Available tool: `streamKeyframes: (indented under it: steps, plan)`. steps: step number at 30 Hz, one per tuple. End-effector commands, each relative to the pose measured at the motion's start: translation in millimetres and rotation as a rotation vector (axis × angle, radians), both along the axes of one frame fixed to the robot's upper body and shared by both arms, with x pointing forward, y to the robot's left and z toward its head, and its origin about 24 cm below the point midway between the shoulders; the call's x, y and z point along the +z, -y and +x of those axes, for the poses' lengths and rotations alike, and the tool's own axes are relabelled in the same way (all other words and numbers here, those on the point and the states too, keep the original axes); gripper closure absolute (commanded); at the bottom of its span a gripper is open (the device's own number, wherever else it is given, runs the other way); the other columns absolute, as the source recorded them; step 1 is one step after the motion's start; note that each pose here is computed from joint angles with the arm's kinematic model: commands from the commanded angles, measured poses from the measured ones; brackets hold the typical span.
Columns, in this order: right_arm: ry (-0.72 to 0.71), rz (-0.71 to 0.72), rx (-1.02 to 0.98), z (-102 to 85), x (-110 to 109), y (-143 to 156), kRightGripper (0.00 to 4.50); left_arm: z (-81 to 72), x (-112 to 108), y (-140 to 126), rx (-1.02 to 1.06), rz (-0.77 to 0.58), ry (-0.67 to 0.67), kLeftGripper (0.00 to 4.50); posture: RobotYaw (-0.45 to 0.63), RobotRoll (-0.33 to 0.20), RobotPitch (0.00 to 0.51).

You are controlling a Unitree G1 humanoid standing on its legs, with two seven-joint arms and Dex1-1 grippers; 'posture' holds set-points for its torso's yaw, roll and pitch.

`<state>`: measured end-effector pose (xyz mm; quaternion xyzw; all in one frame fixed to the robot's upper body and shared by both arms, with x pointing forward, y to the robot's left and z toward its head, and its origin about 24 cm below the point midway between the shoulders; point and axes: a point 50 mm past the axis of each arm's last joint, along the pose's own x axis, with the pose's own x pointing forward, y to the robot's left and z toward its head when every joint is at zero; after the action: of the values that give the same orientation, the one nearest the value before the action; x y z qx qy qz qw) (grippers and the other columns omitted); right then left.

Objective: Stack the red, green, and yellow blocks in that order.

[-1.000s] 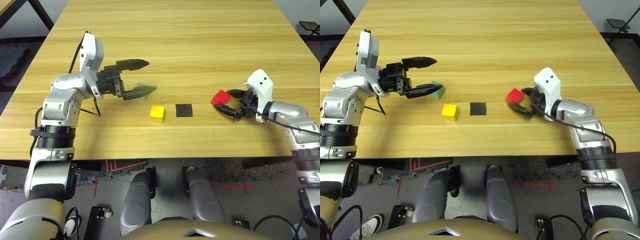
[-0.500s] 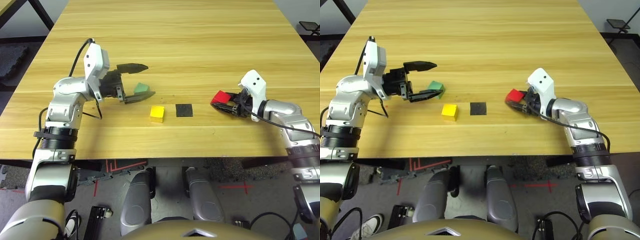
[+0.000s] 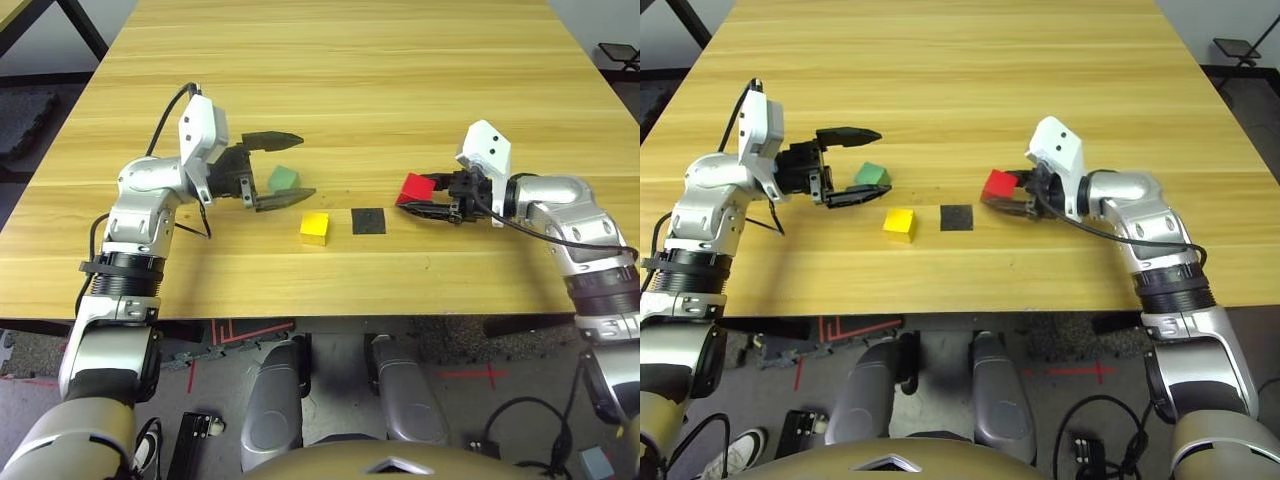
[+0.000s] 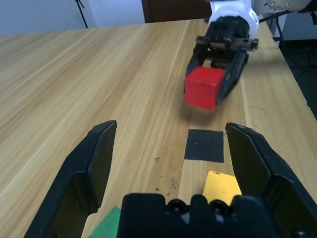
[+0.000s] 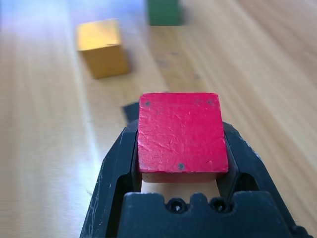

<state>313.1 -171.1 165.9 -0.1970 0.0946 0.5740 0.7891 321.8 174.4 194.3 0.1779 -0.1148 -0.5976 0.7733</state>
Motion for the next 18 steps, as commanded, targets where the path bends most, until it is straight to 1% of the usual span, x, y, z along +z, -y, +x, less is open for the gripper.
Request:
streamKeyframes:
  steps: [1, 9, 14, 18]
  plan:
    - [0.001, -0.034, 0.103, -2.3, 1, -11, 2.41, -0.2, 0, 4, -0.01, 0.019, 0.007, 0.0, 0.41, -0.035, 0.185]
    - [0.037, -0.117, 0.256, 8.1, 6, -25, 2.41, -5.7, -3, 5, -0.012, 0.014, -0.002, 0.0, 0.44, -0.028, 0.193]
    - [0.061, -0.145, 0.296, 18.7, 11, -29, 2.41, -8.5, -3, 5, -0.005, 0.018, -0.006, 0.0, 0.47, -0.025, 0.199]
    - [0.058, -0.157, 0.309, 24.4, 9, -29, 2.41, -10.5, -3, 4, 0.003, 0.018, -0.009, 0.0, 0.48, -0.023, 0.203]
